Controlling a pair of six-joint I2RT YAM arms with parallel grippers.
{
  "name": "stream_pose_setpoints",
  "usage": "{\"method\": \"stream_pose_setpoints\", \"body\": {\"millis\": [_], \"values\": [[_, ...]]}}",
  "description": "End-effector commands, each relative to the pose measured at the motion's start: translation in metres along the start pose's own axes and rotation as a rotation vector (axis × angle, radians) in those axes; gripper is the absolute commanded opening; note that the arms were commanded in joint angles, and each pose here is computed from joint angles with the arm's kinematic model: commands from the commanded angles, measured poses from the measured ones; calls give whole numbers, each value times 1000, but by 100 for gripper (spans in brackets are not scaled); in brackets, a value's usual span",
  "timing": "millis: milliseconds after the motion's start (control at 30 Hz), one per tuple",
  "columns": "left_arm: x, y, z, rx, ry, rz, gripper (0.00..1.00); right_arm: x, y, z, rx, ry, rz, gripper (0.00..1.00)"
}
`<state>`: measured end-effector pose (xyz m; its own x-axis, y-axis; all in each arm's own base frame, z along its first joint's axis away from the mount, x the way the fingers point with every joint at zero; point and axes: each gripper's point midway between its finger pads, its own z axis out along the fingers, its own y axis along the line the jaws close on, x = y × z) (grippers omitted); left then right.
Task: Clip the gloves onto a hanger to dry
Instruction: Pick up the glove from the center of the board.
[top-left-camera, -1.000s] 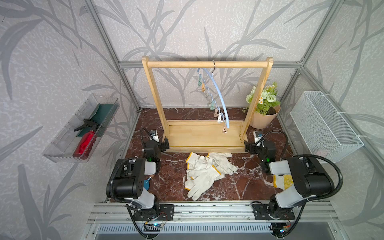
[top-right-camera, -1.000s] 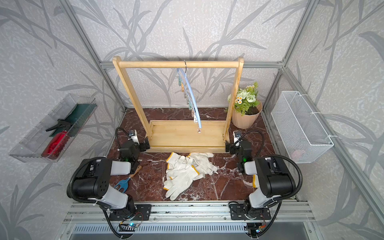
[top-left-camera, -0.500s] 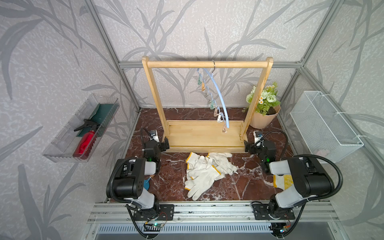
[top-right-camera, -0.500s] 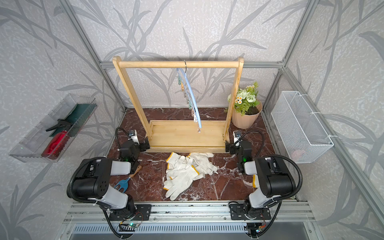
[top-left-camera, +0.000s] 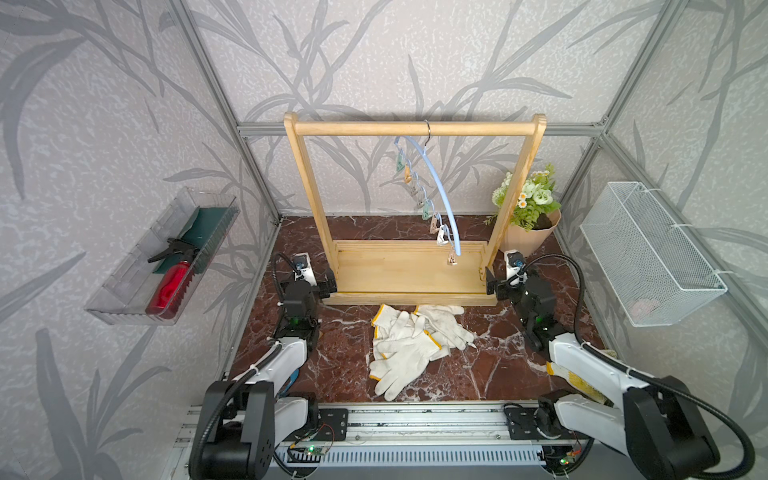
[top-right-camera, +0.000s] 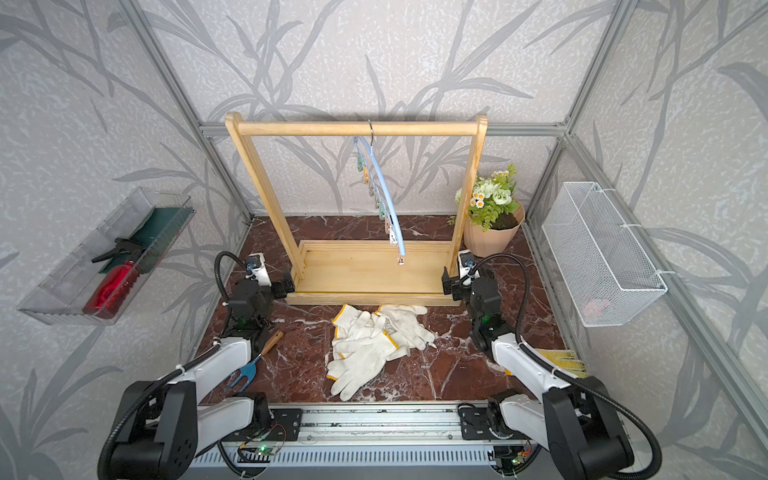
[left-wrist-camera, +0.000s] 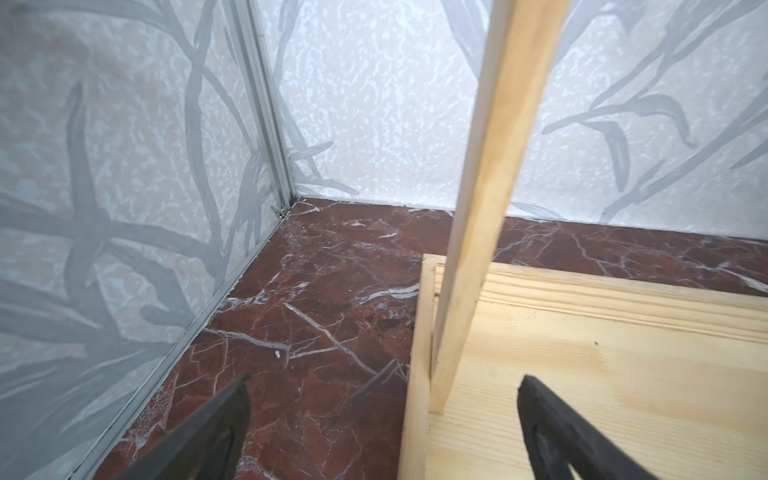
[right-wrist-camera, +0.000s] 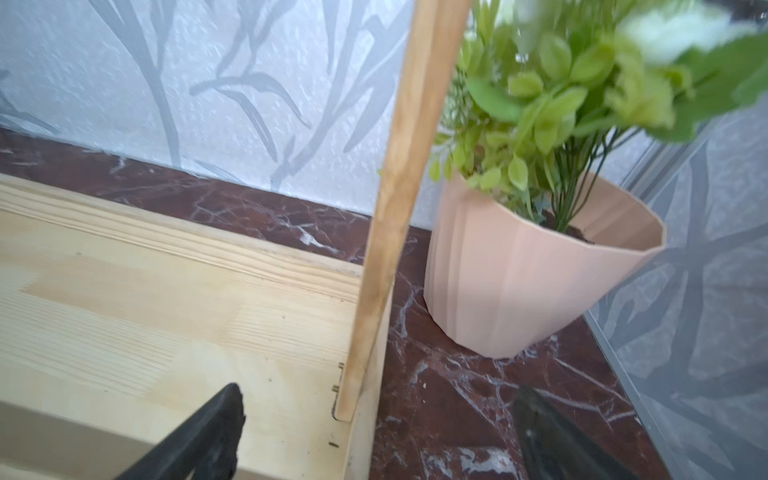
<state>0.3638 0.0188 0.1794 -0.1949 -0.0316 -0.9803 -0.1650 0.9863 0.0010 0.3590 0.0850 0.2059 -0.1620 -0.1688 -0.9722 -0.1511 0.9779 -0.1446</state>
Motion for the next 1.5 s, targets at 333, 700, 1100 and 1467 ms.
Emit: {"method": "stream_pose_setpoints", "body": {"millis": [333,700,1100,1467], "values": [[-1,-105,-39,354,153,161,99,46,134,-73,-542,435,302,83],[-9,-158,-69,582,195,173,99,80,205,-138,-937,753,400,73],[-2,-177,-82,664,214,173,99,113,238,-153,-1063,903,473,58],[2,-181,-86,677,220,160,99,117,254,-128,-1055,871,550,41]]}}
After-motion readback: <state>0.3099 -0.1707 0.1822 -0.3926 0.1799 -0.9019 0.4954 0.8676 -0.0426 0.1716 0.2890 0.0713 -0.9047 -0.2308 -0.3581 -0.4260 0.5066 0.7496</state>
